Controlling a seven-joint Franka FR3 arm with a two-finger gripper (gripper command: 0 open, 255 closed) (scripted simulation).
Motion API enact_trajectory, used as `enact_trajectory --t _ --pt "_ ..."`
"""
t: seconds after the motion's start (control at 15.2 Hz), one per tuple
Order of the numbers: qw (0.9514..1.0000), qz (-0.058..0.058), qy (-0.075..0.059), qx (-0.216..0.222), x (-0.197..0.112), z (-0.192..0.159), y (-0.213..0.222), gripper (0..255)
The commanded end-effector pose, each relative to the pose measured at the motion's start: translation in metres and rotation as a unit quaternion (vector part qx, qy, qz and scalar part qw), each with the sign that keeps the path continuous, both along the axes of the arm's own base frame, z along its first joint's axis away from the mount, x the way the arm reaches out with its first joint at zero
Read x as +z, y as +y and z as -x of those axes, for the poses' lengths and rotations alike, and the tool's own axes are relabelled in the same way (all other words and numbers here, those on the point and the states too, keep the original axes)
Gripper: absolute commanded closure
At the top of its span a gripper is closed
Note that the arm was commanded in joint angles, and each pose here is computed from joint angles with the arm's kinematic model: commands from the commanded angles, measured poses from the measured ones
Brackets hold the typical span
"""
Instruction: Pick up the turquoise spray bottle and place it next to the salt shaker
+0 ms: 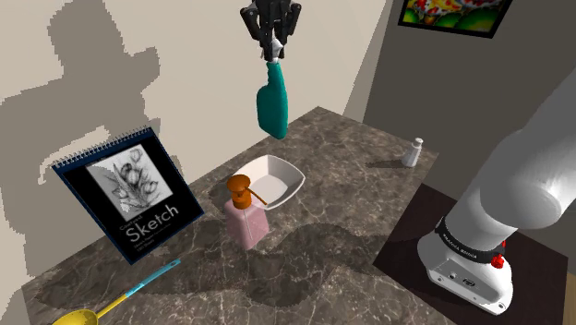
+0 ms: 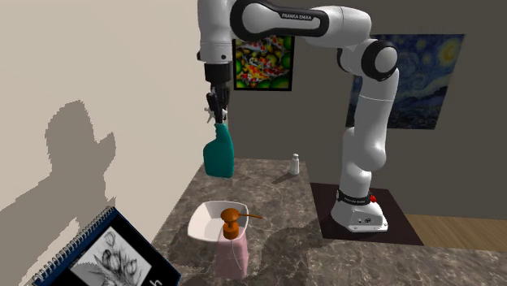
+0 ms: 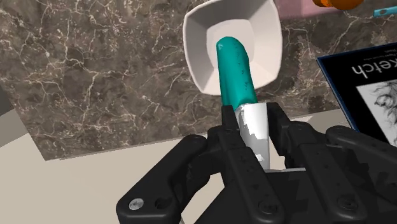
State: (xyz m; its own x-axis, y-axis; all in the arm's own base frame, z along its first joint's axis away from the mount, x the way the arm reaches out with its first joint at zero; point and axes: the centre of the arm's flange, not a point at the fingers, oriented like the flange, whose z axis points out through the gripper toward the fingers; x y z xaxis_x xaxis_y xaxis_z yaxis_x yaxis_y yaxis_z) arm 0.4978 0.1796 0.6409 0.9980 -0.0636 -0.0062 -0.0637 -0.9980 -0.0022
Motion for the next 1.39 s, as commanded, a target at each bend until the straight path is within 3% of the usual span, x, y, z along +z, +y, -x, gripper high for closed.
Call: enact_trajectory --t 0.0,1.32 --pt "1.0 0.0 0.0 0.001 0.003 0.007 -0.024 255" --pt "1.0 0.0 0.0 0.001 0.055 0.099 -0.266 255"
